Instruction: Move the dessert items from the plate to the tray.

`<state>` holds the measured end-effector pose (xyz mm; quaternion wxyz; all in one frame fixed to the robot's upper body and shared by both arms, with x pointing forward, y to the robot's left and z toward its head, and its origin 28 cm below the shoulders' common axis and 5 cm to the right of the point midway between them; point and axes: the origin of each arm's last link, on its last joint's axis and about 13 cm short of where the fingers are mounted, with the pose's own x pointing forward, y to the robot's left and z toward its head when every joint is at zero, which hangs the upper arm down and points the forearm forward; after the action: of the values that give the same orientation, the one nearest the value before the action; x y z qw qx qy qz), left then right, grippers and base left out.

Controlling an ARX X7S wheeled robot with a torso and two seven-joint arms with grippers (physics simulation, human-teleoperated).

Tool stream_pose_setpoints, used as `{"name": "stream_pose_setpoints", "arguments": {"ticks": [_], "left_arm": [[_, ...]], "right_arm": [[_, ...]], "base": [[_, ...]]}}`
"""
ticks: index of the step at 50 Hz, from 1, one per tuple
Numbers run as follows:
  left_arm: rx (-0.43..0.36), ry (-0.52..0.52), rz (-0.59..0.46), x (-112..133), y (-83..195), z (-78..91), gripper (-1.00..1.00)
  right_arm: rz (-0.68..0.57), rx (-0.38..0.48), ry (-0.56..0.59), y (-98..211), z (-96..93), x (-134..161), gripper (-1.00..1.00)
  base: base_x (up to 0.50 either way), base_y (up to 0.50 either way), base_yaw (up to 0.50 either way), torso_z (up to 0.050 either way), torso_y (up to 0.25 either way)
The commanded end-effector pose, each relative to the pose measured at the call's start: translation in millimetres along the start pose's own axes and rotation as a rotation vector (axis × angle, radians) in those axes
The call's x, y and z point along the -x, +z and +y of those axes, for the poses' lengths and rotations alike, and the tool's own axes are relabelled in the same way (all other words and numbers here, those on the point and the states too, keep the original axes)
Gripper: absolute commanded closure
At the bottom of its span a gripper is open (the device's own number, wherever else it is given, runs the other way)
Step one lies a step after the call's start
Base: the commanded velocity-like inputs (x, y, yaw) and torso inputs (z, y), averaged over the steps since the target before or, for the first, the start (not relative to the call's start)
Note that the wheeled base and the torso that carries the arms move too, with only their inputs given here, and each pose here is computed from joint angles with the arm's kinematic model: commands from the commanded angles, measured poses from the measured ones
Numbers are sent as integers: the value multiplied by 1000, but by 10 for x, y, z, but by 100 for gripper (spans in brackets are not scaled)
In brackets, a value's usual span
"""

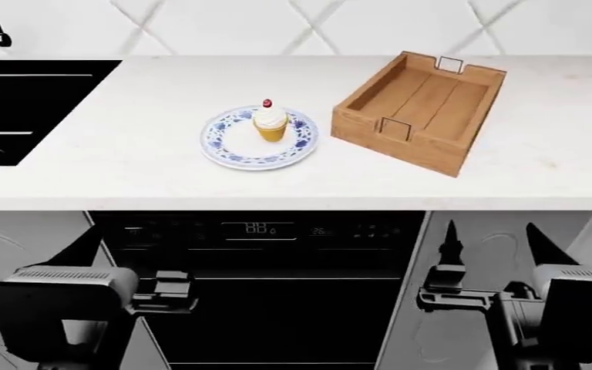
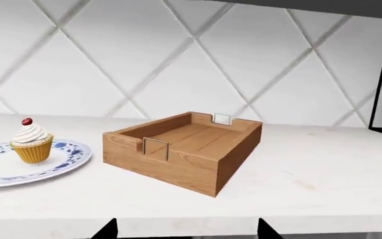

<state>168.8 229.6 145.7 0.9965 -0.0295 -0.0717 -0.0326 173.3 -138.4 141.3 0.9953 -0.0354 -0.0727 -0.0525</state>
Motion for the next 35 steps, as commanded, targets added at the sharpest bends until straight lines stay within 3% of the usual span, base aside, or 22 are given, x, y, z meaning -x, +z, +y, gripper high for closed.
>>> {"name": "stream_pose_setpoints", "arguments": {"ticks": [1,7,23,35], "left_arm": [[0,-7,1,-36,98,46,-100],[-5,9,4,-31,156,61,-100],[-22,4,26,16,311,61,-100],[-18,-8,32,22,334,61,-100]], "right_arm": [[17,18,16,73,-18,-30,-100],[15,23,26,129,-17,-31,-100],[79,9,11,261,-61,18,-100],[1,20,-8,337,-69,85,-100]], "base": [[0,-500,0,50,0],[0,-444,0,45,0],[0,-2,0,0,0],[474,-152,0,0,0]]}}
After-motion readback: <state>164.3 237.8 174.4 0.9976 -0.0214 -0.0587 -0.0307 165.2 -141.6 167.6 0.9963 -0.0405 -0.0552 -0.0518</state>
